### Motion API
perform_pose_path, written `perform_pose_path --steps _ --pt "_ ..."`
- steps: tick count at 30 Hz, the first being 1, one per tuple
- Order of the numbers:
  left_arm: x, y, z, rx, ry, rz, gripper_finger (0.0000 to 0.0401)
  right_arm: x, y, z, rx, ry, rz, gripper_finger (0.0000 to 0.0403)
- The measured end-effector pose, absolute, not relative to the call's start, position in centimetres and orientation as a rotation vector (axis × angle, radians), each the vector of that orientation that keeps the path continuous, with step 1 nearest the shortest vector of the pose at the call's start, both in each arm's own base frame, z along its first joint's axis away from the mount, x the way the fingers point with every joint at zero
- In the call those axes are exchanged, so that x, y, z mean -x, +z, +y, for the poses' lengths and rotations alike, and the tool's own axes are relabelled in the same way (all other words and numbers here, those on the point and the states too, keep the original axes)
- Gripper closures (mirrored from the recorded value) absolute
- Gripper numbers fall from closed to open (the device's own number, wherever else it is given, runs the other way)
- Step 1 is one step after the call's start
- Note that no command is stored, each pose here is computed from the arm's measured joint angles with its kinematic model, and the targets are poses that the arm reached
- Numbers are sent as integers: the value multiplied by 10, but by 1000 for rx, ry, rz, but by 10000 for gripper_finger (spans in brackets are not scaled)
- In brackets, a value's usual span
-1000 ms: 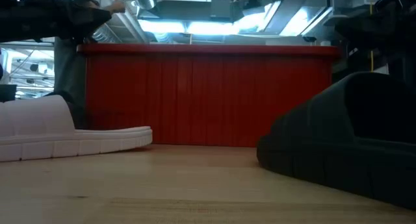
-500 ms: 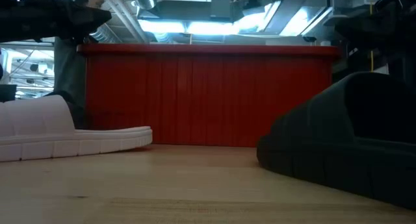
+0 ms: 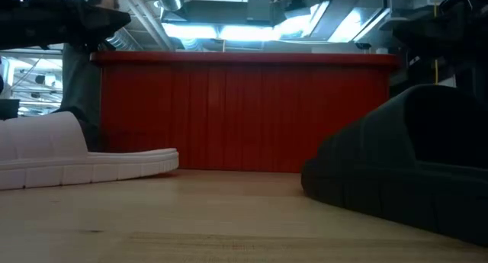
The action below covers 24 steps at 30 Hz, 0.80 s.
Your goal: Pick and place slides into bin
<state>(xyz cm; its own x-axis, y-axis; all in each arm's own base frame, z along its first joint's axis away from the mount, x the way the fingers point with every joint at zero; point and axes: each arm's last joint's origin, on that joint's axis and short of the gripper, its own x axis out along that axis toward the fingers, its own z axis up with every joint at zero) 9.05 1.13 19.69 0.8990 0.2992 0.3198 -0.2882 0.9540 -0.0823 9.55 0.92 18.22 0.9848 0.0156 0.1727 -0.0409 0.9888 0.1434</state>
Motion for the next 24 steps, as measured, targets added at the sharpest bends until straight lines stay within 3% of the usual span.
perform_pose_path --steps 24 --pt "-91 197 11 33 304 -337 393 -95 182 9 -147 28 -172 361"
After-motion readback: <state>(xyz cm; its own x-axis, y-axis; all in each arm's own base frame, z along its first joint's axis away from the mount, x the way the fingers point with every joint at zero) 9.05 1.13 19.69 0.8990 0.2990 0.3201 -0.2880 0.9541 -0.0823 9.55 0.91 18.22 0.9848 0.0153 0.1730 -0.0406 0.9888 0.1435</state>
